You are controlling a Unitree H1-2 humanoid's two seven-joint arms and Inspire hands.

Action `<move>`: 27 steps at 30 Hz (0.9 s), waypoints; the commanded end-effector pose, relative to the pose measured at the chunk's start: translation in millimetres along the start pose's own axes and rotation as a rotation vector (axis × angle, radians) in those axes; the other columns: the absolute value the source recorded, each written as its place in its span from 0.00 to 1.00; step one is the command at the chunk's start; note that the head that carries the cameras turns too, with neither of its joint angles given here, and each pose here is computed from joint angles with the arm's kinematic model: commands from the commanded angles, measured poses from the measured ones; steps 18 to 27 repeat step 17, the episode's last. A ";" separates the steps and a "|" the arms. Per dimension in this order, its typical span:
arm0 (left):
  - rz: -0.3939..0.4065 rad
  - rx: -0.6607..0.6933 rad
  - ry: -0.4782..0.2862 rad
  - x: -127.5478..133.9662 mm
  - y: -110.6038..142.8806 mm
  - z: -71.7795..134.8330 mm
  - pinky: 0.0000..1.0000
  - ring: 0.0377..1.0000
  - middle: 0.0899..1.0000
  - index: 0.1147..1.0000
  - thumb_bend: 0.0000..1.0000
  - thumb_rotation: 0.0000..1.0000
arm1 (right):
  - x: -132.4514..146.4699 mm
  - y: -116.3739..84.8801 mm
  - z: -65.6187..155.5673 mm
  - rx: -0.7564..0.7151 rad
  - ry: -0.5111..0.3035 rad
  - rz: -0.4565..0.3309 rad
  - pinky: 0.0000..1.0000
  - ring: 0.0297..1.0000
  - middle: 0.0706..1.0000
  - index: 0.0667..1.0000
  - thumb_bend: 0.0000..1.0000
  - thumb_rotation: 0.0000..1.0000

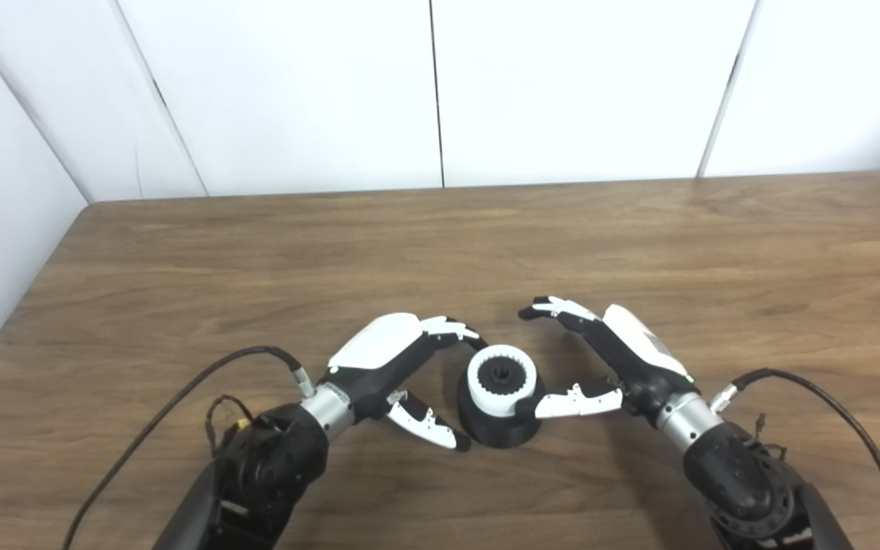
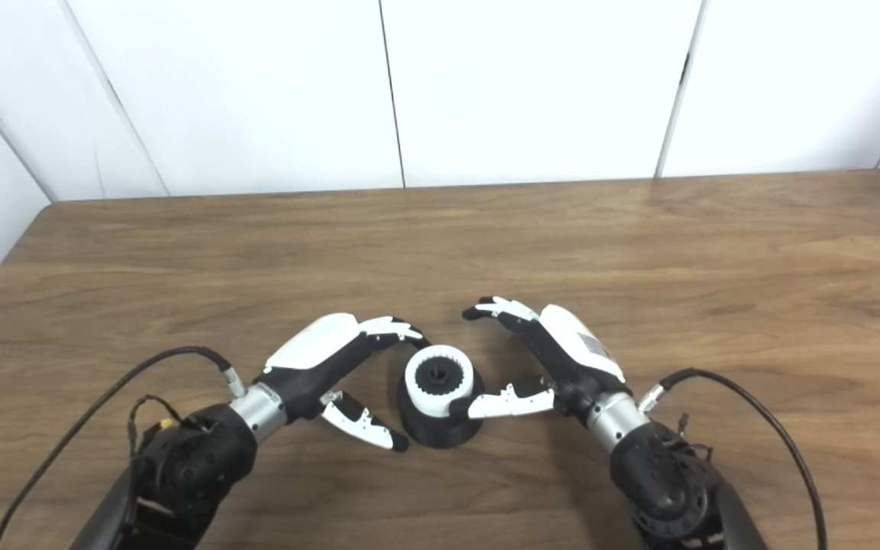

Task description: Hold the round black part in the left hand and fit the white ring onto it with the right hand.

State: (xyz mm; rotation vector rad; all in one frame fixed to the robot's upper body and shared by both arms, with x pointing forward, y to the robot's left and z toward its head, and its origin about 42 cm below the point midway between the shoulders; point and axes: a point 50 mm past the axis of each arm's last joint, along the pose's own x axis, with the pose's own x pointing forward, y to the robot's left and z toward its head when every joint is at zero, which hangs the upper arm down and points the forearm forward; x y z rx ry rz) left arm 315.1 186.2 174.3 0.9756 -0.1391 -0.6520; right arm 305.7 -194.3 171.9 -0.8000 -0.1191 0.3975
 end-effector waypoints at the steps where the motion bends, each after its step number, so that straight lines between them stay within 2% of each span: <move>1: 0.018 0.024 -0.002 -4.8 19.8 -2.0 0.83 0.94 0.88 0.79 1.00 0.22 | 4.8 -19.2 14.1 -0.023 -0.074 -0.064 0.88 0.95 0.91 0.81 1.00 0.52; 17: 0.088 -0.025 0.027 -22.0 45.2 -8.1 0.83 0.93 0.88 0.80 1.00 0.24 | -0.4 -42.1 9.5 -0.016 -0.063 -0.120 0.87 0.95 0.92 0.82 1.00 0.53; 27: 0.088 -0.025 0.027 -22.0 45.2 -8.1 0.83 0.93 0.88 0.80 1.00 0.24 | -0.4 -42.1 9.5 -0.016 -0.063 -0.120 0.87 0.95 0.92 0.82 1.00 0.53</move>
